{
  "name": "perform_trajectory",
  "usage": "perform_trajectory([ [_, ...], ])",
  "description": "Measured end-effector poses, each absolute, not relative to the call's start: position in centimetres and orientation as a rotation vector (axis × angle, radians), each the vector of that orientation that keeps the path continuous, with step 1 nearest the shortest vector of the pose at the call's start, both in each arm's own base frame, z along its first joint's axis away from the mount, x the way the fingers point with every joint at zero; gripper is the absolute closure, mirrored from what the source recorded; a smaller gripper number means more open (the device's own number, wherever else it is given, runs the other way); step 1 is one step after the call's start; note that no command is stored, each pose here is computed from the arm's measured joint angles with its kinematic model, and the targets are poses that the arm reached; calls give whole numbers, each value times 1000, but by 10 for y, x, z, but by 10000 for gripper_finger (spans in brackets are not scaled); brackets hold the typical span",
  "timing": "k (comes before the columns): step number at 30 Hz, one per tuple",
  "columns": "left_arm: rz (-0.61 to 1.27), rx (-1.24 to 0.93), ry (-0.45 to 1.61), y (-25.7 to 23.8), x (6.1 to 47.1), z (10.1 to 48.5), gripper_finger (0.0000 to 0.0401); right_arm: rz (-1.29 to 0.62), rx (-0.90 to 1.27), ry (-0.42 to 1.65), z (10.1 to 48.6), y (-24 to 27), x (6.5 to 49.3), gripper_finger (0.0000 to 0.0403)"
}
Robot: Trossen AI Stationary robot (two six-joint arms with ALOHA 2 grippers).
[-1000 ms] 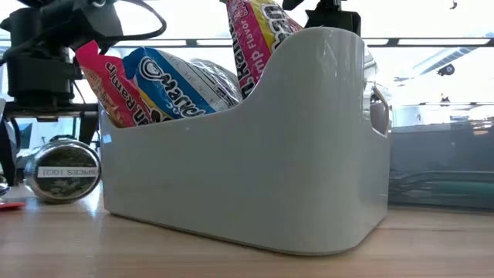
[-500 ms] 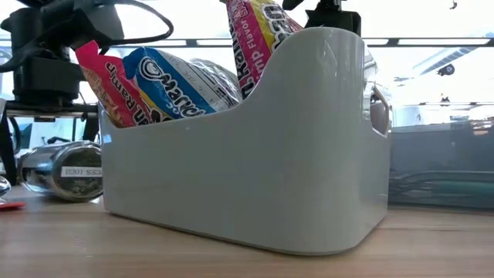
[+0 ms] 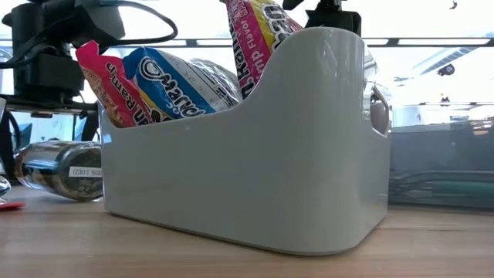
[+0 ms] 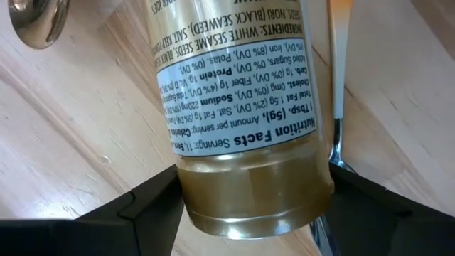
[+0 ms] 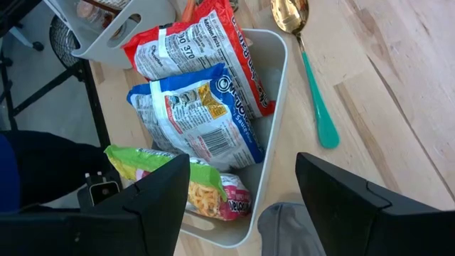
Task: Pick & Place Food Item
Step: Put the gold seasoning bottle into the left gray bin
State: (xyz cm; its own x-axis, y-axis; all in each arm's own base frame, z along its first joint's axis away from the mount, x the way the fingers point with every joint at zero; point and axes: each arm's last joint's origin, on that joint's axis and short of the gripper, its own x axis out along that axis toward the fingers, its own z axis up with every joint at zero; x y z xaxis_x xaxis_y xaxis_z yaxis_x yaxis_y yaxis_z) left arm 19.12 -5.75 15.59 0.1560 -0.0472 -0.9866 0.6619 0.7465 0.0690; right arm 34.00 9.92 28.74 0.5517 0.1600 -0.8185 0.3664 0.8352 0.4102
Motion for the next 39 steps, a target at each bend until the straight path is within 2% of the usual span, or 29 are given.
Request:
perform_trajectory([
  [13, -568, 492, 1348, -59, 190, 157, 135, -133, 598, 994, 287, 99, 340, 147],
  [27, -528, 257, 1368, -46, 207, 195, 134, -97, 539, 984, 291, 100, 341, 147],
  [33, -477, 183, 1360, -32, 218, 225, 131, -88, 355, 893, 313, 105, 342, 147],
  [39, -465, 13, 1280, -12, 229, 269, 122, -119, 3, 825, 348, 112, 334, 147],
])
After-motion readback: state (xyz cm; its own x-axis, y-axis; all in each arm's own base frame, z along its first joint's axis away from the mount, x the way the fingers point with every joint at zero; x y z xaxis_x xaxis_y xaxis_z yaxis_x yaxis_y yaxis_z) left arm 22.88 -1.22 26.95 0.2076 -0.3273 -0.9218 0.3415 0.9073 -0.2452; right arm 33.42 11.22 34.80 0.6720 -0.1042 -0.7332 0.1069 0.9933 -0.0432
